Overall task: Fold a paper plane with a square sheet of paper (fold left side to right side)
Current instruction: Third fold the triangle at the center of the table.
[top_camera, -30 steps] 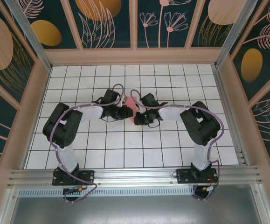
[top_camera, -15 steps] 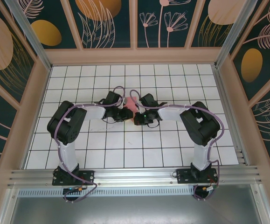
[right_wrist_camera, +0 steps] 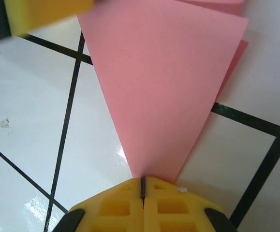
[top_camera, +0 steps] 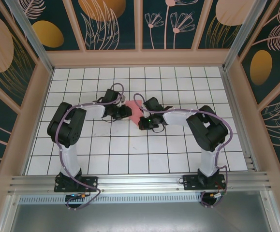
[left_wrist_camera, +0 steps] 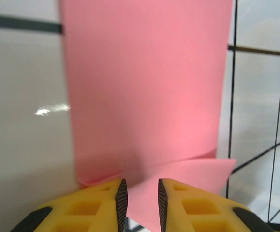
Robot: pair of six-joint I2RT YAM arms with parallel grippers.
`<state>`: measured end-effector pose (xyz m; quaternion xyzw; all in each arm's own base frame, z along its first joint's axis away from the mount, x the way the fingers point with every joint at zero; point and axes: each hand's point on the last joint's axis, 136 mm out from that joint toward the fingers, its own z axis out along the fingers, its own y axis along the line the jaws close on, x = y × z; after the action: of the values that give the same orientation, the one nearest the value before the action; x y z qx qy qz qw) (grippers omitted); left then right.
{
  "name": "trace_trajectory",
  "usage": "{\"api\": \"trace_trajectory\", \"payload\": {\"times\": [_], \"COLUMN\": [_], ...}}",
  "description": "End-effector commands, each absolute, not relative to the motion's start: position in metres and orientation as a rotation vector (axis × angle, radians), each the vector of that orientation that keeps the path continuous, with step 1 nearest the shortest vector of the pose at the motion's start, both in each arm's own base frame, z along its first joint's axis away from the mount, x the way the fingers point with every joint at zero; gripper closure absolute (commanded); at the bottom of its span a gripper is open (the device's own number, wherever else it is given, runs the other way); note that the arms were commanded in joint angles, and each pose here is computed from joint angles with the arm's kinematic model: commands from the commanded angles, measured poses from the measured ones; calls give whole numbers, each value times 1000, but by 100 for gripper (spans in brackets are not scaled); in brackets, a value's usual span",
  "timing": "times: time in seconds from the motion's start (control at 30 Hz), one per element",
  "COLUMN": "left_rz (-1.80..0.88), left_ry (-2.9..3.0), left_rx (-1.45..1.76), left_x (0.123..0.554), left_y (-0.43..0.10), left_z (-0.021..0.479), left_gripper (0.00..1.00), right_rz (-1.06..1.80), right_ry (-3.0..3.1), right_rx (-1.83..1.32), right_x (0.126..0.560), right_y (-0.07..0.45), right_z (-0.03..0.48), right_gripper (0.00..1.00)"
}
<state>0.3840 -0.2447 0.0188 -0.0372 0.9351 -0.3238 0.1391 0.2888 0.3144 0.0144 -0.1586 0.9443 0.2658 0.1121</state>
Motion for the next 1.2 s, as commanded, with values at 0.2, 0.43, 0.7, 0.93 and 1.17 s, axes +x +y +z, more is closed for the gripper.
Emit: {"api": "trace_trajectory", "payload": {"times": [0.2,0.43,0.7,0.93,1.17], "left_rz": [-796,-831,-998,-1168,-1229], "left_ry": [2692,2589,2535,2519,2543], "left_rx": [-136,-119,-89,-107,-90], "left_x": [413,422,395,389,385], "left_y": [-206,-192,-199,-217,-236], "left_z": [14,67,84,74,62], "left_gripper": [63,49,43,42,41], "right_rz": [555,710,703,771,763], "right_ry": [2992,2811,2586,2556,2592], "right_rx": [-427,-467,-452,-460,-432], "right_x": [253,281,316,344,360], "right_y": [274,304,309,324,324], "right_z": [-34,16,90,90,72], "right_gripper": [96,94,72,67,67]}}
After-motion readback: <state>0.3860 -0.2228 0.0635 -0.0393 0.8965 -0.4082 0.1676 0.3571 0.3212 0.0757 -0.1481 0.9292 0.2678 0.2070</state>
